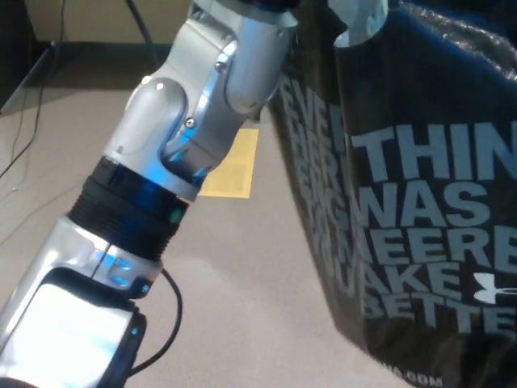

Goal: A person is holding a plastic bag and the robot extends its left hand to grab the bag by hooking its thumb into the holes at the top and brings its hand down by its side. Then it extends its arm again to hand the plastic bag back to the person.

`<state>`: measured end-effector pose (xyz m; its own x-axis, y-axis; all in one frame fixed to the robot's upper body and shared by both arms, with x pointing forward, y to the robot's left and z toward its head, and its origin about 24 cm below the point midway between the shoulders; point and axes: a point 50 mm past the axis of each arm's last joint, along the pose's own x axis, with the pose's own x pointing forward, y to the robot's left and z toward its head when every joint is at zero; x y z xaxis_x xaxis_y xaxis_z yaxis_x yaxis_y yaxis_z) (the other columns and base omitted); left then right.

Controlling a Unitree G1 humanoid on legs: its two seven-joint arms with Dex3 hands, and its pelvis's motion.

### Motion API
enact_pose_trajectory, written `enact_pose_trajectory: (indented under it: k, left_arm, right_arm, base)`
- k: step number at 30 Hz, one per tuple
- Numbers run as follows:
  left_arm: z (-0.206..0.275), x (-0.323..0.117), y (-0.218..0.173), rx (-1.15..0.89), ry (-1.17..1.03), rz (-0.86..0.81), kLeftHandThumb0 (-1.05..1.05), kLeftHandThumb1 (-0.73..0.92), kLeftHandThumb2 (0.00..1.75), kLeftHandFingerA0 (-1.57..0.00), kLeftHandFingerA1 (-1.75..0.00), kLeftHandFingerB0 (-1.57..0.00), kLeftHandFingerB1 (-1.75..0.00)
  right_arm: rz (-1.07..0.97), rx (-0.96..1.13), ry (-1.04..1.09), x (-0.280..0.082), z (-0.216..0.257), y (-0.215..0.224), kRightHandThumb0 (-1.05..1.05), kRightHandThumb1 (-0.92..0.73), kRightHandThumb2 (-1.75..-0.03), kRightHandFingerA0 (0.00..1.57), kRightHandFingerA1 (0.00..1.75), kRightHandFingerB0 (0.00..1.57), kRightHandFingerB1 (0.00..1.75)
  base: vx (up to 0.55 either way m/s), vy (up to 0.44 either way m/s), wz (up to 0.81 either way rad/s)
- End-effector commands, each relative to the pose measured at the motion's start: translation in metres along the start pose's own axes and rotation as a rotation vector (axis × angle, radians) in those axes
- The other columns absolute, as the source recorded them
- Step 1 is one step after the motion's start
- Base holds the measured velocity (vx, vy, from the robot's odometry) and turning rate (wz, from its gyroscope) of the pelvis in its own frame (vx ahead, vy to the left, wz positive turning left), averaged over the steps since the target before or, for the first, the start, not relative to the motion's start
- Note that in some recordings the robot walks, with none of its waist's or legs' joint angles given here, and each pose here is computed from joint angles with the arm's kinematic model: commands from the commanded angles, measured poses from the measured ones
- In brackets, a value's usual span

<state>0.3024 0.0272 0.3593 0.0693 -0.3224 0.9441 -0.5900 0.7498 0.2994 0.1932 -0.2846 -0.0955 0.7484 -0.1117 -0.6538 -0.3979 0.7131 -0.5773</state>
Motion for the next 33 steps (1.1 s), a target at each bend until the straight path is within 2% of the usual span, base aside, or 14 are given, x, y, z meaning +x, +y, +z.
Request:
enact_pose_trajectory:
  k: [1, 6, 7, 8, 14, 15, 16, 22, 23, 26, 28, 31, 32, 33]
  left_arm:
    - [0.003, 0.001, -0.01, -0.028, 0.157, -0.297, -0.78, 0.46, 0.84, -0.01, -0.12, 0.0, -0.05]
    - [-0.001, -0.011, -0.011, -0.062, 0.21, -0.479, -0.79, 0.45, 0.87, 0.0, 0.0, 0.0, -0.01]
    - [-0.003, -0.014, -0.01, -0.072, 0.219, -0.518, -0.89, 0.47, 0.58, 0.0, 0.0, 0.0, 0.0]
    - [-0.006, -0.019, -0.007, -0.061, 0.229, -0.585, -0.89, 0.48, 0.57, 0.0, 0.0, 0.0, 0.0]
    - [-0.013, -0.031, -0.003, -0.042, 0.231, -0.675, -0.92, 0.42, 0.64, 0.0, 0.0, 0.0, 0.0]
    - [-0.014, -0.034, -0.002, -0.037, 0.235, -0.686, -0.71, 0.41, 0.84, 0.0, 0.0, 0.0, 0.0]
    - [-0.015, -0.036, -0.001, -0.031, 0.239, -0.698, -0.92, 0.45, 0.55, 0.0, 0.0, 0.0, 0.0]
    - [-0.022, -0.051, 0.018, 0.056, 0.215, -0.754, -0.99, 0.46, 0.62, 0.0, -0.02, 0.0, 0.0]
    - [-0.024, -0.055, 0.022, 0.039, 0.235, -0.754, -0.74, 0.4, 0.86, 0.0, -0.01, 0.0, 0.0]
    - [-0.029, -0.065, 0.036, 0.057, 0.251, -0.755, -0.97, 0.44, 0.69, 0.0, -0.01, 0.0, -0.01]
    - [-0.032, -0.07, 0.042, 0.057, 0.259, -0.745, -0.77, 0.41, 0.87, 0.0, -0.06, 0.0, 0.0]
    - [-0.039, -0.08, 0.054, 0.035, 0.303, -0.765, -0.78, 0.42, 0.86, 0.0, -0.03, 0.0, 0.0]
    - [-0.042, -0.088, 0.06, 0.005, 0.337, -0.773, -0.87, 0.43, 0.63, 0.0, -0.16, 0.0, -0.05]
    - [-0.047, -0.104, 0.067, 0.006, 0.362, -0.781, -0.81, 0.37, 0.75, 0.0, -0.13, 0.0, -0.04]
  right_arm:
    - [0.005, 0.016, 0.003, -0.001, -0.003, -0.002, -0.33, -0.65, -0.6, 0.66, 0.46, 0.62, 0.42]
    - [0.002, 0.001, -0.004, -0.002, -0.003, -0.001, -0.31, -0.65, -0.6, 0.67, 0.47, 0.62, 0.42]
    - [0.005, -0.003, 0.003, -0.001, -0.003, -0.001, -0.32, -0.66, -0.6, 0.67, 0.46, 0.62, 0.41]
    - [0.005, -0.004, 0.004, -0.001, -0.002, -0.001, -0.33, -0.65, -0.6, 0.67, 0.46, 0.62, 0.42]
    - [0.005, 0.005, 0.005, -0.001, -0.003, -0.001, -0.34, -0.65, -0.6, 0.67, 0.46, 0.62, 0.42]
    - [0.004, -0.003, 0.0, -0.001, -0.002, -0.001, -0.34, -0.65, -0.6, 0.68, 0.47, 0.62, 0.42]
    - [0.002, -0.002, -0.001, -0.001, -0.002, -0.001, -0.33, -0.65, -0.6, 0.67, 0.46, 0.62, 0.42]
    - [0.002, 0.003, -0.001, 0.0, -0.001, -0.003, -0.33, -0.66, -0.6, 0.66, 0.46, 0.61, 0.41]
    - [0.004, -0.005, 0.001, -0.001, -0.001, -0.003, -0.33, -0.66, -0.6, 0.66, 0.46, 0.61, 0.41]
    - [0.004, -0.002, 0.001, 0.0, 0.0, -0.002, -0.33, -0.65, -0.6, 0.67, 0.47, 0.61, 0.41]
    - [0.002, 0.004, 0.001, 0.0, 0.0, -0.002, -0.34, -0.65, -0.6, 0.67, 0.47, 0.6, 0.41]
    - [0.004, 0.013, 0.007, 0.002, 0.002, -0.003, -0.35, -0.64, -0.61, 0.67, 0.47, 0.6, 0.42]
    - [-0.001, 0.012, 0.002, 0.002, 0.002, -0.004, -0.34, -0.64, -0.6, 0.67, 0.47, 0.61, 0.42]
    - [-0.007, 0.01, -0.001, 0.002, 0.002, -0.005, -0.31, -0.66, -0.6, 0.68, 0.46, 0.63, 0.42]
  base:
    - [0.0, 0.0, 0.0]
    - [0.0, 0.0, 0.0]
    - [0.0, 0.0, 0.0]
    - [0.0, 0.0, 0.0]
    - [0.0, 0.0, 0.0]
    - [0.0, 0.0, 0.0]
    - [0.0, 0.0, 0.0]
    - [0.0, 0.0, 0.0]
    - [0.0, 0.0, 0.0]
    - [0.0, 0.0, 0.0]
    - [0.0, 0.0, 0.0]
    - [0.0, 0.0, 0.0]
    - [0.0, 0.0, 0.0]
    - [0.0, 0.0, 0.0]
